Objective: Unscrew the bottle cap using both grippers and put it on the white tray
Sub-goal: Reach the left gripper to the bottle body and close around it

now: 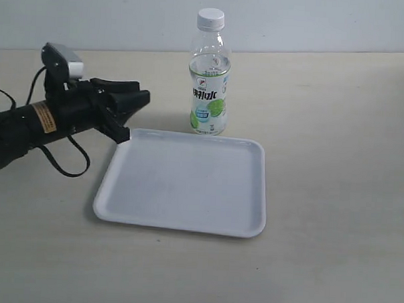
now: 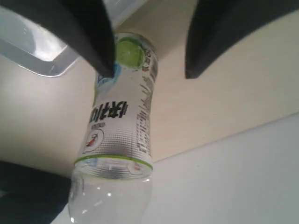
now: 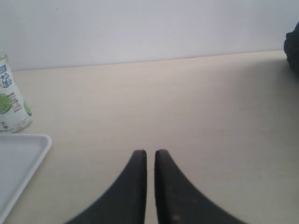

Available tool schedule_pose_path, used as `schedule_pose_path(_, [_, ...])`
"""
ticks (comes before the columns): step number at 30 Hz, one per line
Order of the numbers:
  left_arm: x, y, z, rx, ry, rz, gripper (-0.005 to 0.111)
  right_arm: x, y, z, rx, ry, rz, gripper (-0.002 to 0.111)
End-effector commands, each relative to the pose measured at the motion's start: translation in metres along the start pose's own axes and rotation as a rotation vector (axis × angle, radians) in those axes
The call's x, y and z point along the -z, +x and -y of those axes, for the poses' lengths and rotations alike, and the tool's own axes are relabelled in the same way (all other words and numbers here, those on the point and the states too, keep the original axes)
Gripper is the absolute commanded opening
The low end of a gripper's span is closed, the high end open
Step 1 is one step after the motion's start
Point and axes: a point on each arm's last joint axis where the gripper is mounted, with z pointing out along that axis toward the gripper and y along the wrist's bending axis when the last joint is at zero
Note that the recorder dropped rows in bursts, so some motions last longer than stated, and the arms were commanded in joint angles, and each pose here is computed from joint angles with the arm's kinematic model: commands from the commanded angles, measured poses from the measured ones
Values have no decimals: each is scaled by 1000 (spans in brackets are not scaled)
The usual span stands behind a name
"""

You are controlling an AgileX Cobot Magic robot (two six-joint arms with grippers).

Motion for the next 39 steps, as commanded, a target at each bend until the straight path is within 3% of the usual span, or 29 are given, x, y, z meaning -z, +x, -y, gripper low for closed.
schedule_pose_path(1, [-27, 8, 11, -17, 78, 23, 92, 0, 0, 0, 3, 5, 9, 8])
schedule_pose_path(2, [-33, 9, 13, -21, 90, 28, 105, 0, 0, 0, 3, 5, 9, 8])
schedule_pose_path(19, [-101, 29, 21, -80, 169, 72, 105, 0, 0, 0, 3, 5, 11, 8])
schedule_pose_path(26, [-121, 28, 15, -40, 101, -14, 105, 0, 0, 0, 5, 5, 11, 8])
schedule_pose_path(39, [-127, 25, 20, -13, 81, 6, 105, 0, 0, 0, 3, 5, 11, 8])
